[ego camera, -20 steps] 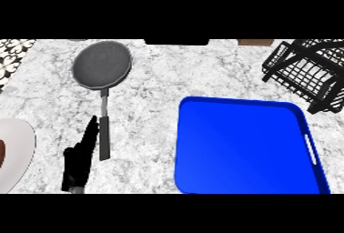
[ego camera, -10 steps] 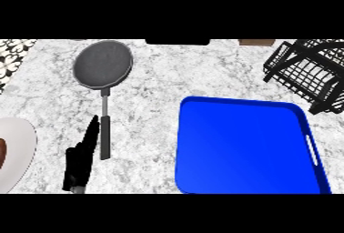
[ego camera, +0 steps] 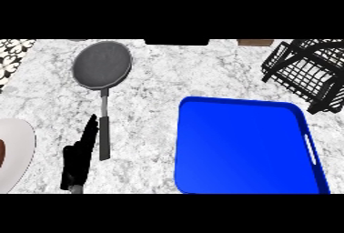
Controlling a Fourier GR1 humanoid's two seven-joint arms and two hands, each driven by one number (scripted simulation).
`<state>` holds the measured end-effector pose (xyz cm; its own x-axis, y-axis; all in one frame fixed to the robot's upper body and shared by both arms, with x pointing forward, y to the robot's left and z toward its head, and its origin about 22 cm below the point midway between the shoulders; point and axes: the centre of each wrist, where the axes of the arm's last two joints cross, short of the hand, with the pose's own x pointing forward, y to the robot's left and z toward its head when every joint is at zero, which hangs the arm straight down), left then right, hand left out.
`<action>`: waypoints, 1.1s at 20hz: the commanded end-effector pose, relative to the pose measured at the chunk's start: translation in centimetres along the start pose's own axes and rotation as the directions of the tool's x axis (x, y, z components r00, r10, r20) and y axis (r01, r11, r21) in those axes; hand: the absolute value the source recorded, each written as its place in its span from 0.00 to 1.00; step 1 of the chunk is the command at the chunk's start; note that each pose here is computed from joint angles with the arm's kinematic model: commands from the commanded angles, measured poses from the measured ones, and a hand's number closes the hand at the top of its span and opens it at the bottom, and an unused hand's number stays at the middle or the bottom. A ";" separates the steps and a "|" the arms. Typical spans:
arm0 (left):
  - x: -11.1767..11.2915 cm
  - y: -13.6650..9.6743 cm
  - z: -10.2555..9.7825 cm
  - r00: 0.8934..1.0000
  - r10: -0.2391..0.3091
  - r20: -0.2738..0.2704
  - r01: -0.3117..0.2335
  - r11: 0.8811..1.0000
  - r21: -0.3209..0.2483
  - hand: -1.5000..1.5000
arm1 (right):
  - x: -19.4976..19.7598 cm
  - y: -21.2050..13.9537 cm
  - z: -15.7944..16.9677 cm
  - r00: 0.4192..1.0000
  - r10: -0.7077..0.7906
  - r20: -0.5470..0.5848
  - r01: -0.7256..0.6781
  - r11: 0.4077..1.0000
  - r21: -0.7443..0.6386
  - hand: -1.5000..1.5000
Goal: Pick the tomato from the tray and place it in the tiered basket
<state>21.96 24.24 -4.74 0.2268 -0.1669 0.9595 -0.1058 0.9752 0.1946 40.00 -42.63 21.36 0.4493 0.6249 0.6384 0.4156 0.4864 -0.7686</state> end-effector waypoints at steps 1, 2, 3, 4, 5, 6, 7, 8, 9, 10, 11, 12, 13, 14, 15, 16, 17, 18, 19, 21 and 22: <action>0.0 -0.5 0.0 1.000 -0.003 -0.029 0.003 1.000 -0.003 0.50 | -1.9 0.5 -0.7 0.976 -0.210 -0.050 0.212 0.976 0.049 0.00; -0.9 -0.3 0.7 1.000 -0.002 -0.021 0.002 1.000 -0.003 0.50 | -1.3 1.5 -0.6 0.973 -0.226 -0.053 0.229 0.971 0.066 0.00; -0.4 0.0 -0.5 1.000 -0.003 -0.025 0.003 1.000 -0.007 0.50 | -1.5 3.1 -0.3 0.958 -0.282 -0.042 0.284 0.957 0.064 0.00; -1.2 0.3 0.0 1.000 -0.013 -0.028 0.013 1.000 0.018 0.50 | -3.0 1.4 -0.8 0.946 -0.321 -0.050 0.323 0.945 0.044 0.00; -0.6 -1.1 0.9 0.999 -0.011 -0.036 0.011 1.000 -0.008 0.50 | -0.2 2.4 -0.7 0.940 -0.337 -0.047 0.340 0.939 0.063 0.00; -0.8 0.5 0.1 1.000 0.003 -0.030 -0.003 1.000 0.002 0.50 | -1.5 2.9 -0.5 0.921 -0.389 -0.028 0.390 0.920 0.041 0.00; -1.3 -1.1 0.7 1.000 -0.007 -0.028 0.007 1.000 -0.002 0.50 | -1.5 3.0 -0.5 0.905 -0.425 -0.012 0.425 0.904 0.038 0.00; 0.3 -1.2 -0.4 1.000 0.013 -0.021 -0.014 1.000 -0.018 0.50 | -0.6 2.3 -0.8 0.889 -0.457 -0.018 0.458 0.889 0.025 0.00; -0.7 0.6 -0.3 0.999 0.001 -0.050 -0.001 1.000 0.003 0.50 | -2.0 2.3 -0.7 0.861 -0.509 -0.013 0.509 0.861 0.015 0.00; 0.0 0.8 -0.4 0.999 0.004 -0.040 -0.005 1.000 -0.004 0.50 | -1.9 -0.8 -1.4 0.848 -0.529 0.020 0.529 0.848 -0.004 0.00; -2.1 -1.2 0.4 0.999 -0.003 -0.048 0.003 1.000 0.003 0.50 | -1.7 1.5 -0.9 0.848 -0.530 0.019 0.530 0.848 -0.024 0.00; -1.4 -0.9 0.6 0.999 0.005 -0.045 -0.006 1.000 -0.015 0.50 | -1.2 0.3 -1.0 0.826 -0.560 0.060 0.563 0.821 -0.091 0.00; -0.8 0.0 0.8 1.000 -0.001 -0.031 0.002 1.000 0.006 0.50 | -1.7 -1.6 -1.1 0.835 -0.543 0.082 0.550 0.828 -0.113 0.00; -0.9 -1.5 0.4 0.999 0.003 -0.039 -0.003 1.000 0.000 0.50 | -2.3 -2.4 -1.2 0.821 -0.564 0.093 0.571 0.800 -0.186 0.00; -0.2 0.2 -0.6 0.999 -0.009 -0.033 0.010 1.000 0.027 0.50 | -3.1 -2.9 -1.2 0.835 -0.543 0.092 0.547 0.799 -0.250 0.00; -0.7 0.8 0.4 0.999 0.019 -0.038 -0.018 0.999 0.029 0.50 | -3.6 -5.9 -1.5 0.824 -0.561 0.080 0.557 0.777 -0.294 0.00; -1.3 0.7 0.9 0.999 0.001 -0.042 0.000 1.000 0.014 0.50 | -3.9 -3.8 -1.3 0.828 -0.558 0.059 0.541 0.765 -0.349 0.00; -1.3 0.2 0.2 0.999 0.018 -0.047 -0.017 1.000 0.017 0.50 | -4.8 -6.7 -1.4 0.833 -0.550 0.062 0.527 0.753 -0.393 0.00; -1.8 1.3 1.5 0.998 -0.018 -0.053 0.019 1.000 0.021 0.50 | -6.3 -7.8 -1.2 0.831 -0.554 0.053 0.522 0.743 -0.420 0.00; -0.9 2.3 0.3 0.999 0.015 -0.039 -0.013 0.999 0.051 0.50 | -7.4 -10.6 -1.0 0.822 -0.569 0.020 0.511 0.723 -0.465 0.00; -1.5 -0.6 1.0 0.998 0.014 -0.056 -0.012 0.999 0.038 0.50 | -9.8 -11.7 -0.4 0.812 -0.583 0.025 0.525 0.711 -0.467 0.00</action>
<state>21.39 24.69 -4.94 0.2343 -0.1573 0.9594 -0.1323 0.9725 0.1918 34.93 -51.05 23.10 0.1198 0.2706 0.9552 0.8501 0.4689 -0.2395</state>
